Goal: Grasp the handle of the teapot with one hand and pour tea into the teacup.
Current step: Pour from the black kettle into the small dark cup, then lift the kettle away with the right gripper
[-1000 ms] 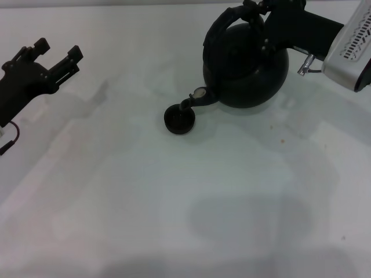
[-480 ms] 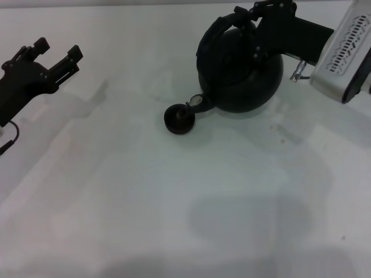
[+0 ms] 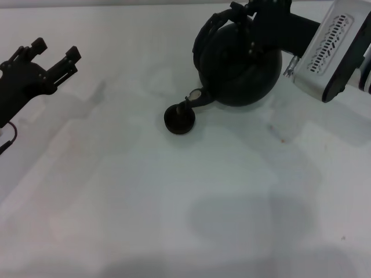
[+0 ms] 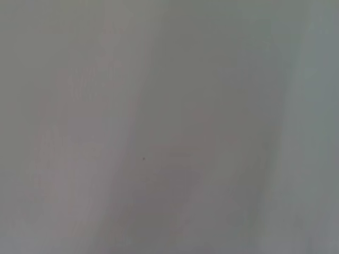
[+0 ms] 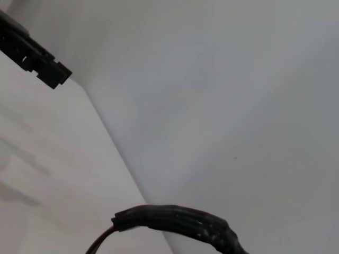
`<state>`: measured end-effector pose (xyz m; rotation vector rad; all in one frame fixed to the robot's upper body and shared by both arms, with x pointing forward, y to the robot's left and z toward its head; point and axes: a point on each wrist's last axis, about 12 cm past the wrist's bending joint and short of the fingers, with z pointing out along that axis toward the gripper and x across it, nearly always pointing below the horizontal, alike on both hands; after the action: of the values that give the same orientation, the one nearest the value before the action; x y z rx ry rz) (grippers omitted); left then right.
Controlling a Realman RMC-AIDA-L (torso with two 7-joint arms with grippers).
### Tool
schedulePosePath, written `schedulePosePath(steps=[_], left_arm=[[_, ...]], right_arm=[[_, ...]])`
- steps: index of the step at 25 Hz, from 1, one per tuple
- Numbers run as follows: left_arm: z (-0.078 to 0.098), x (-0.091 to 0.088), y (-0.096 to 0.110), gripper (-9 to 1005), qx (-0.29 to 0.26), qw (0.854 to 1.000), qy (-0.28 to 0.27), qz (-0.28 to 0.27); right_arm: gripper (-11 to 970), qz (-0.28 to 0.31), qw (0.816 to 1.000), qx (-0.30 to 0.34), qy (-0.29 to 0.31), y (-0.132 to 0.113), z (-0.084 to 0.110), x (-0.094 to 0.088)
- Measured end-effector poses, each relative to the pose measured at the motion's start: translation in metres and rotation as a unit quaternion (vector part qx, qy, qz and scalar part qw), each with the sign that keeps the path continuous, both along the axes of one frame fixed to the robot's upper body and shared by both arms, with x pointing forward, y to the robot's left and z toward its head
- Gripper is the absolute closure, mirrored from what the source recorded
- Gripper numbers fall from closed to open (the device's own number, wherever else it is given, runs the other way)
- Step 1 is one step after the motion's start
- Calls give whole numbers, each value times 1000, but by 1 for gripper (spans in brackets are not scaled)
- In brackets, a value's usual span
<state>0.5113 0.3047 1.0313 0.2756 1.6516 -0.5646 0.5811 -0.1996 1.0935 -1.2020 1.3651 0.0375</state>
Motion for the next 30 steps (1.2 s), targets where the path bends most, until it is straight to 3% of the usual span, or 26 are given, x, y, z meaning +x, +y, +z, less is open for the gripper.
schedulePosePath(steps=[30], left_arm=[[-2,-1,2,133,2,1000,-2,12]], right_arm=[[853,27,997,-47,-49,4,-1,-6]])
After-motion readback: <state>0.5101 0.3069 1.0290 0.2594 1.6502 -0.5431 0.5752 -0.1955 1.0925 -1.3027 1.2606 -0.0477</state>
